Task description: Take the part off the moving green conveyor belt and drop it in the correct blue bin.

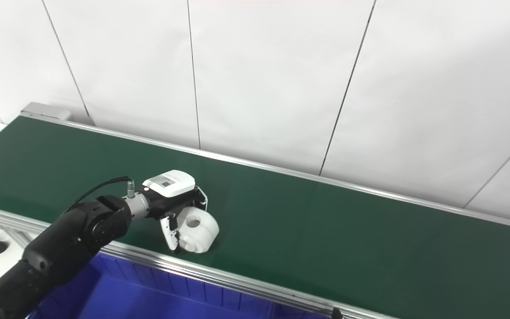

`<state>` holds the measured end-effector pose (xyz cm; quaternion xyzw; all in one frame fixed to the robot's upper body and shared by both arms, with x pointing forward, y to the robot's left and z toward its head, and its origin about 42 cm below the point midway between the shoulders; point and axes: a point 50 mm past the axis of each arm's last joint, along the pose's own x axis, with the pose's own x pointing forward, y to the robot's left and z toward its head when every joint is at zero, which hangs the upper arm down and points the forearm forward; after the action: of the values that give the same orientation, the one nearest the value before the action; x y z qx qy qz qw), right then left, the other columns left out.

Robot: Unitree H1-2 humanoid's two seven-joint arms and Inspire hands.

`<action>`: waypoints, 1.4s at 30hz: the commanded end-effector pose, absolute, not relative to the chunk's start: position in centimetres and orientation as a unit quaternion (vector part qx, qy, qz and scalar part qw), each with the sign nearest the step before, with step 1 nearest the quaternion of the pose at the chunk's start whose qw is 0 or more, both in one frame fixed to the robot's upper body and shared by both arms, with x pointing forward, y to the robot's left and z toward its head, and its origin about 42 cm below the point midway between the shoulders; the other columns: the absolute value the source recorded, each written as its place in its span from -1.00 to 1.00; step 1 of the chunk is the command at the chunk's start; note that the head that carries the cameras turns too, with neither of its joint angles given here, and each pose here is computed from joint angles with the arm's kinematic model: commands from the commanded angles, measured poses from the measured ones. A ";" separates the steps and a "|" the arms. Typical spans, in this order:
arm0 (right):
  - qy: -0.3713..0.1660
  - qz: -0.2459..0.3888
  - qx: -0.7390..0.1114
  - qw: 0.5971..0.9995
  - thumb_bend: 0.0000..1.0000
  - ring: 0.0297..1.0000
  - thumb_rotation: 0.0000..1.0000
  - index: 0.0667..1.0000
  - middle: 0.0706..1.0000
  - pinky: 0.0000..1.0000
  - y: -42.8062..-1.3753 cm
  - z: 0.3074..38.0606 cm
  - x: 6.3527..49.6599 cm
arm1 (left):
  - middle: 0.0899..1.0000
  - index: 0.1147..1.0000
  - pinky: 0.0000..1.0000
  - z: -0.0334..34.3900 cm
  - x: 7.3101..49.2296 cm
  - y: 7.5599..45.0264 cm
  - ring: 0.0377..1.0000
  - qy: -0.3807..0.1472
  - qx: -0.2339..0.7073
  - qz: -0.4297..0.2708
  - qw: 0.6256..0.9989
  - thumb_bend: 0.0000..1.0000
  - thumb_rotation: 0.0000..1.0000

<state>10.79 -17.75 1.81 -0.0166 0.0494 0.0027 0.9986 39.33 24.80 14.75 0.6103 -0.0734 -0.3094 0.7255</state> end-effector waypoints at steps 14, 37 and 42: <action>0.020 -0.003 -0.015 1.000 0.60 0.93 1.00 1.00 1.00 0.99 -17.5 3.5 10.9 | -0.09 -0.18 0.13 18.7 38.0 25.3 0.02 -0.154 0.575 -0.278 0.754 0.05 -0.94; 0.011 0.009 -0.017 1.000 0.61 0.79 1.00 0.99 0.84 0.79 -20.7 8.3 13.8 | -0.05 -0.22 -0.03 18.3 26.2 30.4 -0.02 -0.041 0.600 -0.285 0.747 0.04 -1.00; 0.009 0.012 -0.020 1.000 0.63 0.78 1.00 0.99 0.83 0.79 -20.2 8.2 14.8 | -0.16 -0.16 -0.23 16.9 25.6 30.8 -0.18 0.014 0.627 -0.297 0.720 0.05 -1.00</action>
<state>14.37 -20.58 7.57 -0.0232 0.0226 0.0082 0.9994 25.28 30.21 16.05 0.6071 0.0124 -0.3065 0.7330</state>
